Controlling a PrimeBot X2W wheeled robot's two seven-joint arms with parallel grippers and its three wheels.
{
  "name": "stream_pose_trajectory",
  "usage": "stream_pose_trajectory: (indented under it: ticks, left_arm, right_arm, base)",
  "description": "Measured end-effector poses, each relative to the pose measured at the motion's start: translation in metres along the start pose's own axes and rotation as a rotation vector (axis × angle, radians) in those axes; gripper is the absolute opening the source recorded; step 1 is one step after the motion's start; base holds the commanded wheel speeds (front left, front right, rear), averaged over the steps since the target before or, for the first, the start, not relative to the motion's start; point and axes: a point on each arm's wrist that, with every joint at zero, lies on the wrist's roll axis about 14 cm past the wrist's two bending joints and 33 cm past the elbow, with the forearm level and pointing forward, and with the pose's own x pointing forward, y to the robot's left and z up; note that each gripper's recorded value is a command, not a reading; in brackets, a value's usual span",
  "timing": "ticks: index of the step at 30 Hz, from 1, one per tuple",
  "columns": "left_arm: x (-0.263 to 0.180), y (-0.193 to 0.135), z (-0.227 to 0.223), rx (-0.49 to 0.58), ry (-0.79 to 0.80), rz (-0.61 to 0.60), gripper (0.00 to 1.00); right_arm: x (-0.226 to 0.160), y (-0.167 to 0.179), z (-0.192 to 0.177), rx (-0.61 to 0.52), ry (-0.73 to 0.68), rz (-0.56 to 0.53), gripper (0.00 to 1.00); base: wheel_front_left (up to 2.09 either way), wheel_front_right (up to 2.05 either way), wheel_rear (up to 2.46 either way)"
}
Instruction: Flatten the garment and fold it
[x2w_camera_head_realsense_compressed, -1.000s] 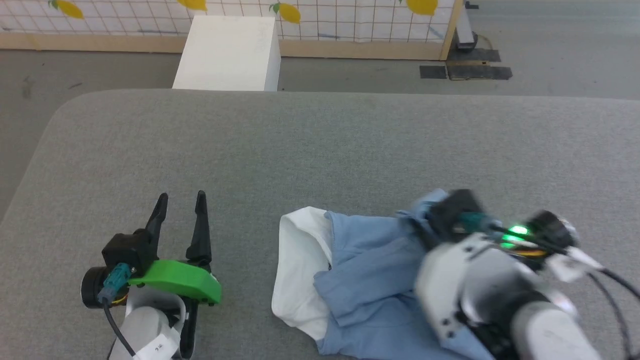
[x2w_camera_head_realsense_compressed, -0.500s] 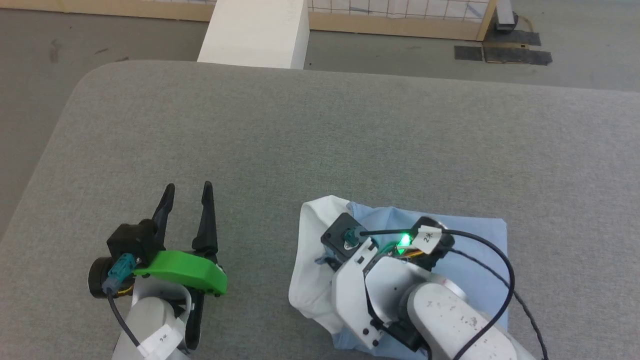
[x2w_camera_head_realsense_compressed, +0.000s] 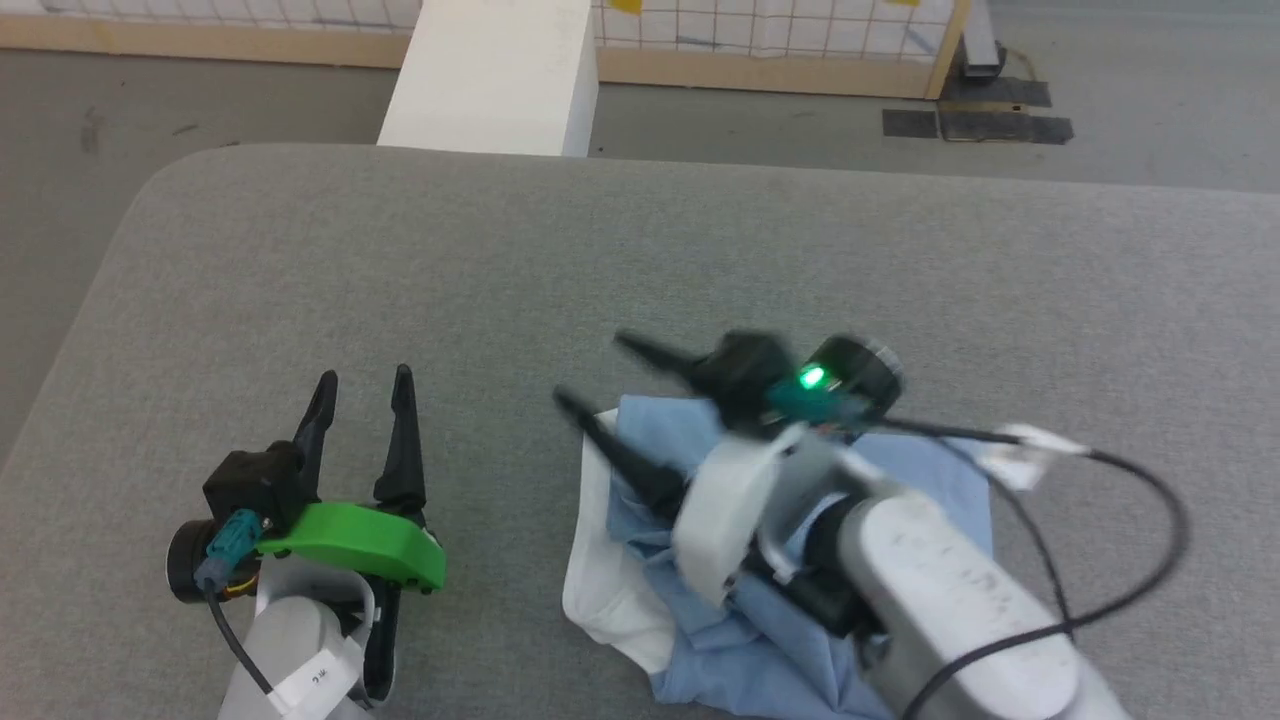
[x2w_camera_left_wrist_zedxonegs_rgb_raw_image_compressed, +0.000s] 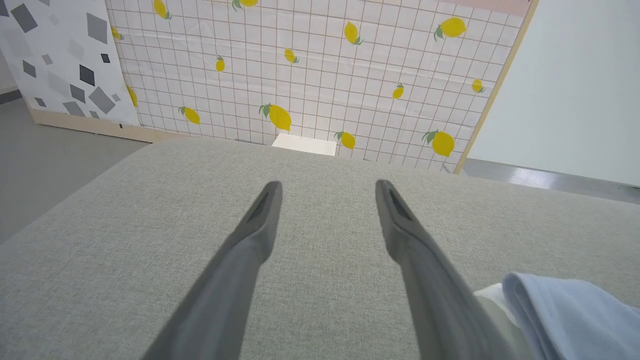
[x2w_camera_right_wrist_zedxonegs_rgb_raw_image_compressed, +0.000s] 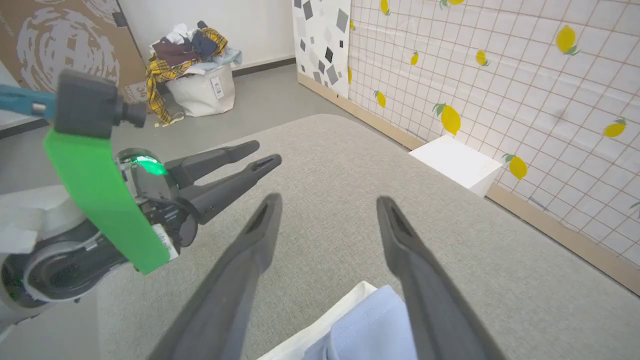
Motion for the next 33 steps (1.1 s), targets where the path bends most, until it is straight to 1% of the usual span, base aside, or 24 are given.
stream_pose_trajectory:
  ticks: [3, 5, 7, 9, 10, 14, 16, 19, 21, 23, 25, 28, 33]
  left_arm:
    - [0.002, -0.005, 0.003, -0.003, -0.011, -0.014, 1.00]
    - [0.002, -0.008, 0.005, -0.005, -0.017, -0.021, 1.00]
    - [0.002, -0.011, 0.007, -0.005, -0.022, -0.029, 1.00]
    - [0.003, -0.013, 0.009, -0.007, -0.029, -0.035, 1.00]
    - [0.003, -0.017, 0.010, -0.005, -0.034, -0.045, 1.00]
    - [0.005, -0.021, 0.014, -0.005, -0.046, -0.059, 1.00]
    - [0.005, -0.021, 0.015, -0.004, -0.048, -0.059, 1.00]
    - [0.005, -0.022, 0.016, -0.001, -0.052, -0.062, 1.00]
    - [0.005, -0.022, 0.017, -0.001, -0.054, -0.063, 1.00]
    - [0.004, -0.022, 0.017, 0.002, -0.055, -0.064, 1.00]
    - [0.004, -0.022, 0.017, 0.005, -0.054, -0.065, 1.00]
    - [0.003, -0.021, 0.017, 0.005, -0.052, -0.063, 1.00]
    - [0.001, -0.020, 0.017, 0.005, -0.050, -0.059, 1.00]
  right_arm:
    - [-0.023, -0.036, 0.043, 0.027, -0.223, -0.126, 1.00]
    - [-0.046, -0.061, 0.056, 0.042, -0.325, -0.227, 1.00]
    - [-0.073, -0.087, 0.057, 0.061, -0.387, -0.338, 1.00]
    - [-0.105, -0.112, 0.049, 0.084, -0.424, -0.461, 1.00]
    - [-0.143, -0.137, 0.024, 0.118, -0.402, -0.604, 1.00]
    - [-0.182, -0.155, -0.018, 0.186, -0.313, -0.741, 1.00]
    - [-0.193, -0.159, -0.035, 0.226, -0.274, -0.778, 1.00]
    - [-0.202, -0.161, -0.065, 0.352, -0.211, -0.807, 1.00]
    - [-0.206, -0.157, -0.097, 0.526, -0.156, -0.813, 1.00]
    - [-0.205, -0.149, -0.122, 0.650, -0.099, -0.801, 1.00]
    - [-0.202, -0.139, -0.143, 0.747, -0.037, -0.779, 1.00]
    - [-0.195, -0.125, -0.160, 0.823, 0.030, -0.743, 1.00]
    - [-0.185, -0.106, -0.177, 0.875, 0.118, -0.692, 1.00]
  base:
    - [0.00, 0.00, 0.00]
    - [0.00, 0.00, 0.00]
    - [0.00, 0.00, 0.00]
    - [0.00, 0.00, 0.00]
    - [0.00, 0.00, 0.00]
    - [0.00, 0.00, 0.00]
    - [0.00, 0.00, 0.00]
    - [0.00, 0.00, 0.00]
    - [0.00, 0.00, 0.00]
    - [0.00, 0.00, 0.00]
    - [0.00, 0.00, 0.00]
    - [0.00, 0.00, 0.00]
    - [0.00, 0.00, 0.00]
